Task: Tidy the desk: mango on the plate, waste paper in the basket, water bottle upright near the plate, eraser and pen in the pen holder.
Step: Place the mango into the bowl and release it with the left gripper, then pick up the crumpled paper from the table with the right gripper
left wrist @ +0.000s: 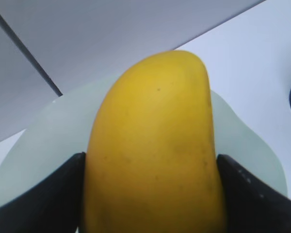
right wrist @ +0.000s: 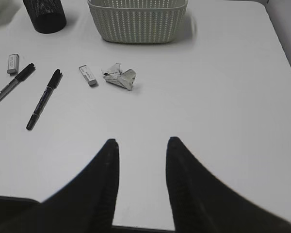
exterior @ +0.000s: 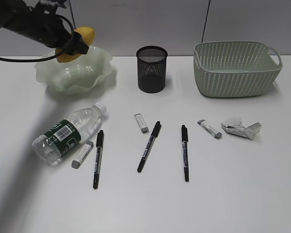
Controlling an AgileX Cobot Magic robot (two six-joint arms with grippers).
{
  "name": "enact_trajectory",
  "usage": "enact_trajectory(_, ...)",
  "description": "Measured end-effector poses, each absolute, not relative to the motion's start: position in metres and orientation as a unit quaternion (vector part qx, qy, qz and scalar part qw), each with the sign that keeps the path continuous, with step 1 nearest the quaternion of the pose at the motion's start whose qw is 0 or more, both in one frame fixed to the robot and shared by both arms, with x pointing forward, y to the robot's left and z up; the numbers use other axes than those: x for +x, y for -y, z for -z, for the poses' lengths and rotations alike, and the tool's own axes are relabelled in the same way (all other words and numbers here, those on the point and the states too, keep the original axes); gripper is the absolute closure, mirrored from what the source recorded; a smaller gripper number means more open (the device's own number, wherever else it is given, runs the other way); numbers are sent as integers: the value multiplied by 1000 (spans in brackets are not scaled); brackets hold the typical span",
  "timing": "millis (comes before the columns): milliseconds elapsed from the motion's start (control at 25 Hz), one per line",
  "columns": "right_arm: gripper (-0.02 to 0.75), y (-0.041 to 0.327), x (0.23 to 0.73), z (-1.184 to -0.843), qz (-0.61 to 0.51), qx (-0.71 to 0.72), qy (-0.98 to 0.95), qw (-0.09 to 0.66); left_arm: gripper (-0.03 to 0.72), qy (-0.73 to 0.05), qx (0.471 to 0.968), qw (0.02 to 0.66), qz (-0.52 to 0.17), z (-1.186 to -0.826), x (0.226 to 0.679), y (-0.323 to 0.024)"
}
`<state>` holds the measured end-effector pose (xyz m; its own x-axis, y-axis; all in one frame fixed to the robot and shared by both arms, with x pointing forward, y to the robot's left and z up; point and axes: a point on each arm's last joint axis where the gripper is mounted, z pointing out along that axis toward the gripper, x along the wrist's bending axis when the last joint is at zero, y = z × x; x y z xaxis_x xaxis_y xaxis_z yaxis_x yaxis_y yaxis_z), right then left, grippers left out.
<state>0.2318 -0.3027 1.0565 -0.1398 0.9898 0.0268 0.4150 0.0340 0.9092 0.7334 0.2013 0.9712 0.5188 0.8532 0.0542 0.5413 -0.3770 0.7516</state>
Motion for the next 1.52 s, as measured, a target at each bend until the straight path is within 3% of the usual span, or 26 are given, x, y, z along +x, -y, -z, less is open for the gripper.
enact_trajectory(240,462,303,232,-1057,-415,557,-630,346,71,-465,789,349,-202,-973,733,-214)
enact_trajectory(440,462,303,232,-1057,-415,557,-630,346,69,-474,774,364,-211,-998,728,-222)
enact_trajectory(760,462,303,232,-1057,-415,557,-630,346,148,-476,753,378,-253,-1095,682,-231)
enact_trajectory(920,462,303,232,-1057,-415,557,-630,346,165,-492,738,358,-293,-1134,619,-247)
enact_trajectory(1120,462,303,232,-1057,-415,557,-630,346,168,-517,684,389,-336,-1162,503,-265)
enact_trajectory(1320,462,303,232,-1057,-415,557,-630,346,169,-533,631,422,-374,-1168,377,-284)
enact_trajectory(1520,462,303,232,-1057,-415,557,-630,346,169,-566,613,401,-379,-1140,285,-300)
